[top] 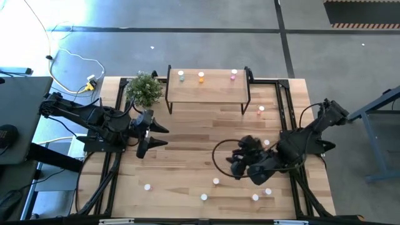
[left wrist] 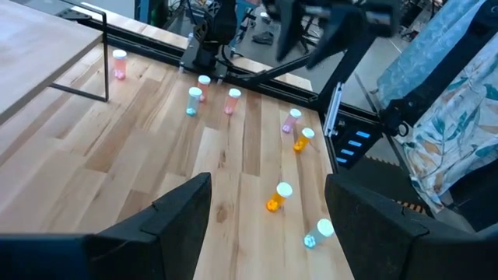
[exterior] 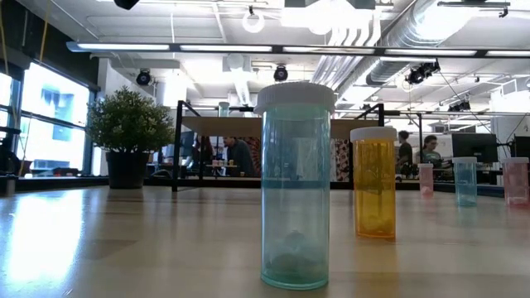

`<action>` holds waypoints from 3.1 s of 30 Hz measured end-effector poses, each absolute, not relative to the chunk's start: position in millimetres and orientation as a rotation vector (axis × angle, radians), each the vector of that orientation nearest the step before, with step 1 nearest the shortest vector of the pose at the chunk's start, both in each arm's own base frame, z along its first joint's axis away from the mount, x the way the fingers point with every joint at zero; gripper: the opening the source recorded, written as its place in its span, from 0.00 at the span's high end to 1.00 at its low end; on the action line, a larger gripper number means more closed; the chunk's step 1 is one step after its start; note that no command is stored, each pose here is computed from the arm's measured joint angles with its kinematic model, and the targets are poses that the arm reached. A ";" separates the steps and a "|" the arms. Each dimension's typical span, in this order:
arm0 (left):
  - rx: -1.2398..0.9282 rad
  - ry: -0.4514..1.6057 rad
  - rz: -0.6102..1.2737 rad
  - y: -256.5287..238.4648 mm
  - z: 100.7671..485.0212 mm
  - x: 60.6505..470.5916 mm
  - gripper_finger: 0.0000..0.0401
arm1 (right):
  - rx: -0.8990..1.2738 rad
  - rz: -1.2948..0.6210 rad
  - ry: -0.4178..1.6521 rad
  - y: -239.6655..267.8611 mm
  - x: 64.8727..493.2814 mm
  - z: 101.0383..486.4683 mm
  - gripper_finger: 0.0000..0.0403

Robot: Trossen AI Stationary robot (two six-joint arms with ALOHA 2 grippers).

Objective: Pick and place medicine bottles onto shelf by color
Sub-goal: Put the middle pink pill bottle on the shelf

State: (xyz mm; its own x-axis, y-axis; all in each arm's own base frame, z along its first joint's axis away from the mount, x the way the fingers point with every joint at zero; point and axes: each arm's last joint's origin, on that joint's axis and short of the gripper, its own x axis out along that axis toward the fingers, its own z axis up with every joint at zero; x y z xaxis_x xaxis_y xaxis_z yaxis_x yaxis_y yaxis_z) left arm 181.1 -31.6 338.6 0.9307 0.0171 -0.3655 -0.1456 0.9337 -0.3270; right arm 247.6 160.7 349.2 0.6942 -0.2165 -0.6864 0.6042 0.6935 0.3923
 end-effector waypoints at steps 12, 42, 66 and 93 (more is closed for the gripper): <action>-0.350 0.365 0.089 -31.5 338.6 181.1 0.39 | 0.725 -0.947 0.854 139.3 204.5 338.0 0.50; -0.357 0.361 0.101 -31.2 338.8 181.2 0.39 | 0.988 -1.130 1.051 133.6 162.0 241.6 0.50; -0.371 0.353 0.129 -30.4 338.8 181.1 0.39 | 1.021 -1.154 1.064 124.5 150.5 178.3 0.50; -0.390 0.344 0.159 -29.7 338.9 181.1 0.39 | 1.019 -1.143 1.057 121.7 147.9 166.8 0.74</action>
